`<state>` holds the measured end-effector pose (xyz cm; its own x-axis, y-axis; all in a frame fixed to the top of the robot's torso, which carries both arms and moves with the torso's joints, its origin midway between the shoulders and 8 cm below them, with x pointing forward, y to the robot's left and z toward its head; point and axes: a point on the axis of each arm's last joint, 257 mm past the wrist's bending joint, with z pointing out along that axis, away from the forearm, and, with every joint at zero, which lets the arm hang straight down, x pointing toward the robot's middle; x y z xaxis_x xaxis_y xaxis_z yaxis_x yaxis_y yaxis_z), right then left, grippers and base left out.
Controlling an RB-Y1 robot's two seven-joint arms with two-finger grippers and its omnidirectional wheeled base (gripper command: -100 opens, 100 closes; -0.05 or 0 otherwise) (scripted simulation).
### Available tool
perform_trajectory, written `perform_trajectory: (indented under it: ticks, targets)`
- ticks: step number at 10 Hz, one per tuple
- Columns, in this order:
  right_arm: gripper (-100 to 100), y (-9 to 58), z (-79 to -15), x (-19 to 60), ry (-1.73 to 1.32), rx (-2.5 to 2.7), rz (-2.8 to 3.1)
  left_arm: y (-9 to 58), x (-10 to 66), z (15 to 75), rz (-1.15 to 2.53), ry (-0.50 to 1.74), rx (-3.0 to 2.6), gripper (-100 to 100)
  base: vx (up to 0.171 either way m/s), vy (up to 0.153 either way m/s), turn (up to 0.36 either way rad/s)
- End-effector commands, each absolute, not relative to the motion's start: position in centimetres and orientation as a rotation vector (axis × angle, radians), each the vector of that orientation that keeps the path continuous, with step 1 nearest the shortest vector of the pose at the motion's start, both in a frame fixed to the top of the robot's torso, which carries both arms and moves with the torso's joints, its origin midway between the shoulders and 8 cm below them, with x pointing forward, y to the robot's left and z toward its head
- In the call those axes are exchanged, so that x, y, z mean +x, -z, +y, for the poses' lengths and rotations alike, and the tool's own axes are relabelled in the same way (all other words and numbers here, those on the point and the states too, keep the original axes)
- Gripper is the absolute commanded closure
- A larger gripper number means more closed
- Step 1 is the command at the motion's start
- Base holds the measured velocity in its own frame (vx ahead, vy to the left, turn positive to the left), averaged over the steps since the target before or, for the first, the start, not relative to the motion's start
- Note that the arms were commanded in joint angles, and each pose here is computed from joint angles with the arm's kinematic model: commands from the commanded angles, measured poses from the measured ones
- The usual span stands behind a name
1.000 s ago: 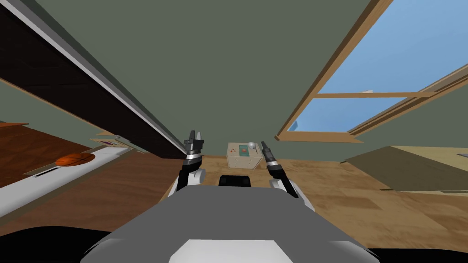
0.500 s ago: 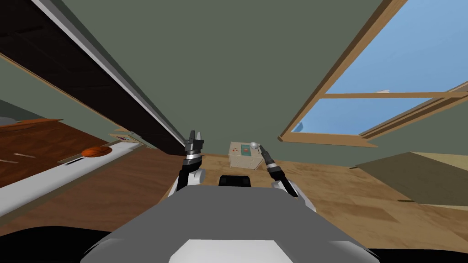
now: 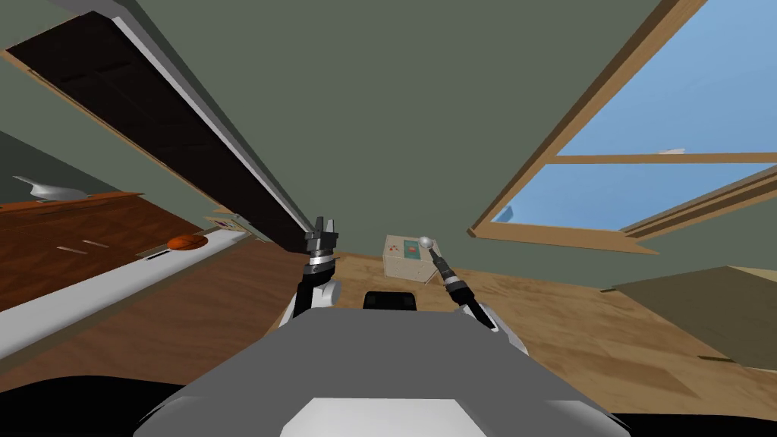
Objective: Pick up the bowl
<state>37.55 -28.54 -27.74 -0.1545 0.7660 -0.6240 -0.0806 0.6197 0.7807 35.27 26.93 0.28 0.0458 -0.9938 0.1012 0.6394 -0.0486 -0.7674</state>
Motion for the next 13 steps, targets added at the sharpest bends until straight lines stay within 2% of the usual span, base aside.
perform_trajectory:
  ticks: [1,6,13]
  targets:
    - [-100,28.6,-28.8,37.6,-0.814,0.596,1.570,-0.3,35.3,26.9,0.596,1.460,-0.775,0,-0.003,0.003,-0.017]
    - [-100,36.2,-31.0,35.6,-0.651,0.512,1.790,-0.3,35.3,26.9,0.596,1.460,-0.775,0,-0.011,0.026,0.154]
    - [-100,43.1,-34.8,32.4,-0.487,0.459,1.980,-0.3,35.3,26.9,0.596,1.460,-0.775,0,0.005,0.019,0.104]
